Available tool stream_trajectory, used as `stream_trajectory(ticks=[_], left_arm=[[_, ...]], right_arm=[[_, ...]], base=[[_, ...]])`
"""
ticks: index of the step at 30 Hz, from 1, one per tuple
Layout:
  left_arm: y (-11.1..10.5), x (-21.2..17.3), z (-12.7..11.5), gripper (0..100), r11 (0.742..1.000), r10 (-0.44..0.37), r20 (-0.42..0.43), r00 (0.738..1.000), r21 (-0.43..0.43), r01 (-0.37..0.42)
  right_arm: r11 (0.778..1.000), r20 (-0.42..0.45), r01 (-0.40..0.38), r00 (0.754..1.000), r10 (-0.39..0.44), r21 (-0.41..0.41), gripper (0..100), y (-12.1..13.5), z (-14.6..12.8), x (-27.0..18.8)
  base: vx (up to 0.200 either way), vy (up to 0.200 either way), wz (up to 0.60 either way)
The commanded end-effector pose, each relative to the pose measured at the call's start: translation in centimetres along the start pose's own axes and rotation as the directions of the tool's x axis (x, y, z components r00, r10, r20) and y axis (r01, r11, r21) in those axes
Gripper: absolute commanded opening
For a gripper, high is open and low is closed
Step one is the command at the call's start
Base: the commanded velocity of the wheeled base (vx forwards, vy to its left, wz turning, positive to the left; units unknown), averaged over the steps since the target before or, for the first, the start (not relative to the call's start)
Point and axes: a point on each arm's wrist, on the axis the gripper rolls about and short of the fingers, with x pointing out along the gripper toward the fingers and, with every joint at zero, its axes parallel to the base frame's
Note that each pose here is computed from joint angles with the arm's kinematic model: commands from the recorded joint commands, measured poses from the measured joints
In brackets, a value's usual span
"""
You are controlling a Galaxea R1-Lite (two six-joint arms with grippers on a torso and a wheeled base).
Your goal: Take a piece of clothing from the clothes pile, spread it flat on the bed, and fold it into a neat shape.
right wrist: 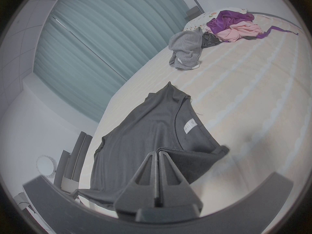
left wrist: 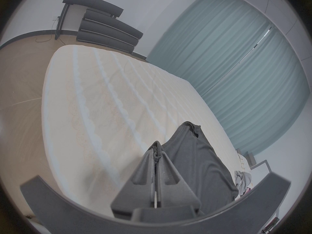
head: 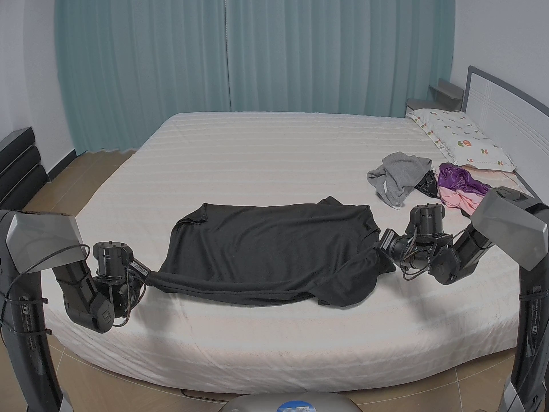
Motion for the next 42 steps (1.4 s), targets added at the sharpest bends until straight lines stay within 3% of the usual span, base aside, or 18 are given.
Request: stream_trajectory(ticks=[1, 9, 10, 16, 18, 22, 24, 30, 42], left_arm=[[0.3, 1.1, -0.2, 0, 1.000, 0.010, 0.005, 1.000, -0.012, -0.010], [0.7, 1.8, -0.4, 0, 1.000, 0.025, 0.001, 1.000, -0.013, -0.025], [0.7, 1.8, -0.4, 0, 1.000, 0.025, 0.000, 1.000, -0.011, -0.025], [0.8, 1.9, -0.5, 0, 1.000, 0.028, -0.004, 1.000, -0.010, -0.028], [0.8, 1.9, -0.6, 0, 1.000, 0.029, -0.005, 1.000, -0.010, -0.029], [0.9, 1.9, -0.5, 0, 0.999, 0.032, -0.004, 0.999, -0.012, -0.032], [0.9, 1.8, -0.5, 0, 0.999, 0.033, -0.004, 0.999, -0.011, -0.033], [1.1, 1.6, -0.6, 0, 0.999, 0.037, -0.009, 0.999, -0.008, -0.037], [1.1, 1.6, -0.6, 0, 0.999, 0.040, -0.011, 0.999, -0.007, -0.040]], right_arm=[[1.000, -0.001, 0.023, 1.000, -0.023, 0.001, 0, -0.3, -0.1, 2.7], [0.999, 0.008, 0.042, 0.999, -0.042, 0.003, 0, -0.4, 0.6, 5.4], [0.999, 0.008, 0.044, 0.999, -0.044, 0.003, 100, -0.4, 0.6, 5.7], [1.000, 0.030, 0.023, 0.999, -0.024, 0.008, 100, -0.2, 1.0, 5.6], [1.000, 0.069, 0.002, 0.998, -0.004, 0.023, 100, 0.1, 2.1, 4.7], [0.999, 0.063, -0.017, 0.998, 0.015, 0.041, 100, 0.8, 2.8, 2.4], [0.998, 0.011, -0.034, 0.999, 0.034, 0.046, 100, 1.1, 2.3, 0.8], [0.999, -0.134, 0.022, 0.991, -0.016, 0.041, 100, -0.2, -1.8, -0.9], [0.999, -0.253, 0.033, 0.967, -0.031, 0.001, 100, -0.3, -6.2, 0.9]], base=[[0.000, 0.000, 0.00], [0.000, 0.000, 0.00], [0.000, 0.000, 0.00], [0.000, 0.000, 0.00], [0.000, 0.000, 0.00], [0.000, 0.000, 0.00], [0.000, 0.000, 0.00], [0.000, 0.000, 0.00], [0.000, 0.000, 0.00]])
